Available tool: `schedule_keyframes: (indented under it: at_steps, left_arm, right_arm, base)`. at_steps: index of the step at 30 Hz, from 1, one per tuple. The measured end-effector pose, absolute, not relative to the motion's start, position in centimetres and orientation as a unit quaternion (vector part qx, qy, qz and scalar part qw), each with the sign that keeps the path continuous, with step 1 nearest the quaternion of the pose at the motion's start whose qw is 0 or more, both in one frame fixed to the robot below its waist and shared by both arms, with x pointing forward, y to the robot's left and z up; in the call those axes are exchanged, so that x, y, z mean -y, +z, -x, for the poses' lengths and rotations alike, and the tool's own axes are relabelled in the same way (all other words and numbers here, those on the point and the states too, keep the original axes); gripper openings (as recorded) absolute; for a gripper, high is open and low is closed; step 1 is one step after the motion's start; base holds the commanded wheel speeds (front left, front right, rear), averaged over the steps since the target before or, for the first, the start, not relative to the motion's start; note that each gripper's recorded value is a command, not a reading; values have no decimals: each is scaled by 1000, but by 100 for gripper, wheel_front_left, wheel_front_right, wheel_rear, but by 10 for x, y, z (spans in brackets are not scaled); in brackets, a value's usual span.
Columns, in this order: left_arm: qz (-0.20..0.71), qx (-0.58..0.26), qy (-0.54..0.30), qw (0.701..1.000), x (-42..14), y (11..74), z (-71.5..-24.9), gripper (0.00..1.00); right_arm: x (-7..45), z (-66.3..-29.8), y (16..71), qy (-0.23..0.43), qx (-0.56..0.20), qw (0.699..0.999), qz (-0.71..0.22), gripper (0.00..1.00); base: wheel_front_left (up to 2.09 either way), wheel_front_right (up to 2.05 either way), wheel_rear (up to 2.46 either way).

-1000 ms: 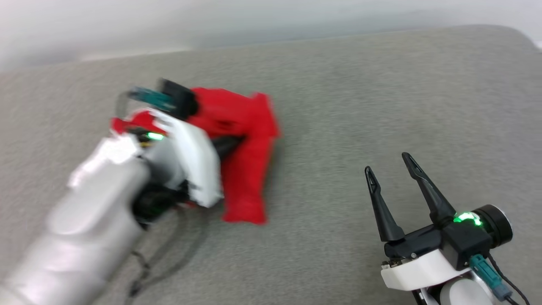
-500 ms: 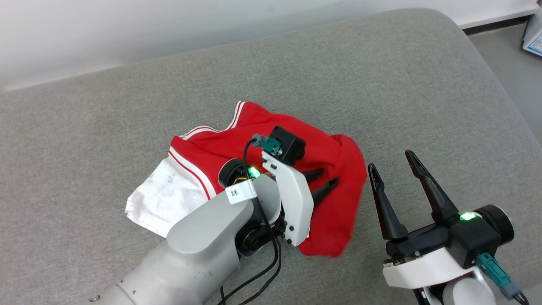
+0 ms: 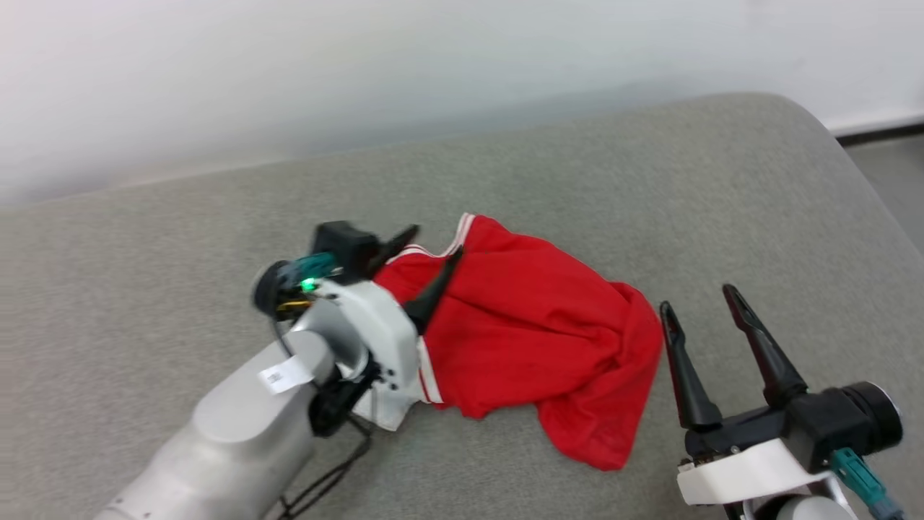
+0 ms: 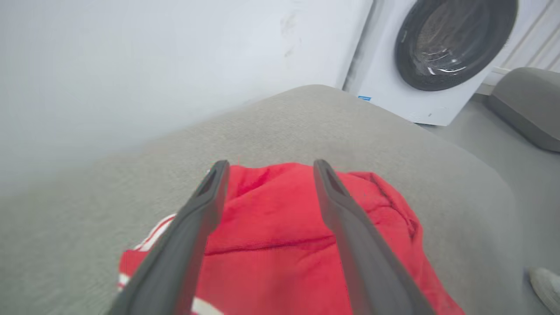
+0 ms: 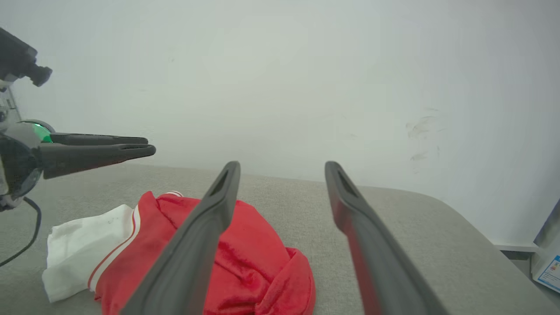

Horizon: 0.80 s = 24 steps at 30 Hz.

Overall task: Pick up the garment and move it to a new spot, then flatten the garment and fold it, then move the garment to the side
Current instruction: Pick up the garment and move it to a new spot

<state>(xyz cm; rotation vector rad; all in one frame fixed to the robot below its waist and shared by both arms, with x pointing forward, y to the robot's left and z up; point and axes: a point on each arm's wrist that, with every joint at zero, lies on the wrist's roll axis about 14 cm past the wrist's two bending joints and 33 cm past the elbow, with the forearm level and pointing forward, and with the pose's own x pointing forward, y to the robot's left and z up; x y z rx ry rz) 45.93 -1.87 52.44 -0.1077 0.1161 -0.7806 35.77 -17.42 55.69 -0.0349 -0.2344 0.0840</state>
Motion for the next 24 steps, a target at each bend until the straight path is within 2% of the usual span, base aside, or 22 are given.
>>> schedule_keyframes:
  at_steps: [7,13,24]
  left_arm:
    - [26,43,-261,964,-72,568,-452,100]
    - [32,103,-168,980,-128,585,-409,100]
    - [58,112,-103,987,-148,566,-350,100]
  right_arm:
    - [161,-355,566,62,133,989,19,100]
    - [154,-355,575,73,147,986,18,100]
    - [154,-353,578,75,153,985,9,100]
  base:
    - [0,0,0]
    - [0,0,0]
    - [0,0,0]
